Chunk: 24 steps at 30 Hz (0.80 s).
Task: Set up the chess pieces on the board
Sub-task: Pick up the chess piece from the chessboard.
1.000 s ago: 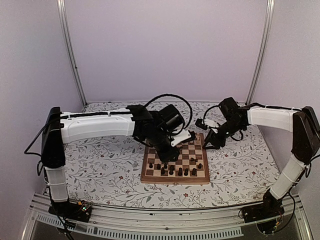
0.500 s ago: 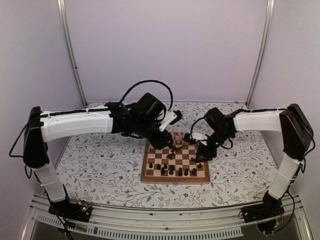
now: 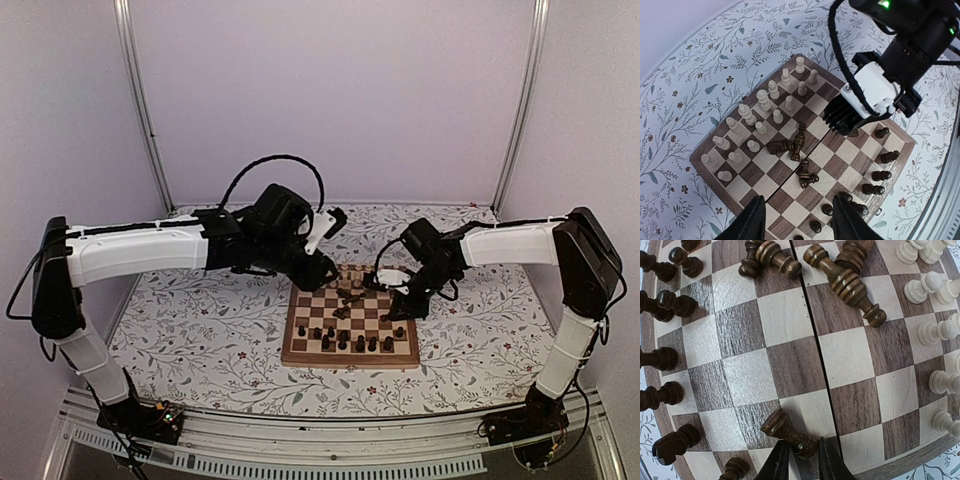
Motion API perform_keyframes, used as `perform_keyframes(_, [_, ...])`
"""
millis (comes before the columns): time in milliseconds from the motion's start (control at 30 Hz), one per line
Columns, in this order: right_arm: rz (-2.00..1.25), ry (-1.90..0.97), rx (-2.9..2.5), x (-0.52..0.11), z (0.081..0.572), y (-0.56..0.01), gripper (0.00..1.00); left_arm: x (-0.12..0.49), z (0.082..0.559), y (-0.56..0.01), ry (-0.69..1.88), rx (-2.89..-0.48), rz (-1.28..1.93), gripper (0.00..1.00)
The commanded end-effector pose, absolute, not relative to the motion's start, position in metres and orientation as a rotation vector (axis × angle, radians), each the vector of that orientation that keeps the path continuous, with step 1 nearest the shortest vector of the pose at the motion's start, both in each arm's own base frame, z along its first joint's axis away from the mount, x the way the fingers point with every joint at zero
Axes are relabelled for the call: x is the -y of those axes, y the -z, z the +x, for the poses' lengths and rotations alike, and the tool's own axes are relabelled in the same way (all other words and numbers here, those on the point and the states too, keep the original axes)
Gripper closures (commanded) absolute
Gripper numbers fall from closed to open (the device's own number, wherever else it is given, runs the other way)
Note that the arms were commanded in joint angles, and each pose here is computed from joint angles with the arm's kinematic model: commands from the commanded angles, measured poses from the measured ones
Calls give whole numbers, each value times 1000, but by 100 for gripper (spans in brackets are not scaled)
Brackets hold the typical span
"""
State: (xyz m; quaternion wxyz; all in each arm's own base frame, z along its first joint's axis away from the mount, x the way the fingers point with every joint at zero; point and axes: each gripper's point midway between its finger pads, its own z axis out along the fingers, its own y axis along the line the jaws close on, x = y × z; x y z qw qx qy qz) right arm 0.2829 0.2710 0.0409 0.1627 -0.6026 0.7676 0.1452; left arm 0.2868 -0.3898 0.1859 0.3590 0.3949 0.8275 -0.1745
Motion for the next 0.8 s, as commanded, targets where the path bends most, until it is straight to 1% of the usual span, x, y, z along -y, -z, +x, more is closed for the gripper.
perform_keyframes(0, [-1739, -387, -2163, -274, 284, -40, 81, 380, 307, -202, 551, -2115, 831, 51])
perform_keyframes(100, [-1743, -403, -2148, -276, 283, -43, 83, 380, 309, -196, 630, -2125, 782, 51])
perform_keyframes(200, [-1756, -417, -2152, -276, 279, -42, 83, 382, 310, -195, 693, -2123, 763, 51])
perform_keyframes(300, [-1771, -427, -2173, -274, 275, -35, 79, 383, 309, -195, 721, -2118, 772, 50])
perform_keyframes(433, [-1784, -431, -2151, -273, 274, -37, 70, 383, 307, -194, 728, -2120, 782, 50])
perform_keyframes(567, [-1804, -412, -2099, -276, 278, -45, 68, 381, 306, -195, 735, -2116, 775, 50])
perform_keyframes(767, [-1914, -388, -2021, -273, 273, -39, 68, 377, 304, -194, 738, -2119, 767, 50])
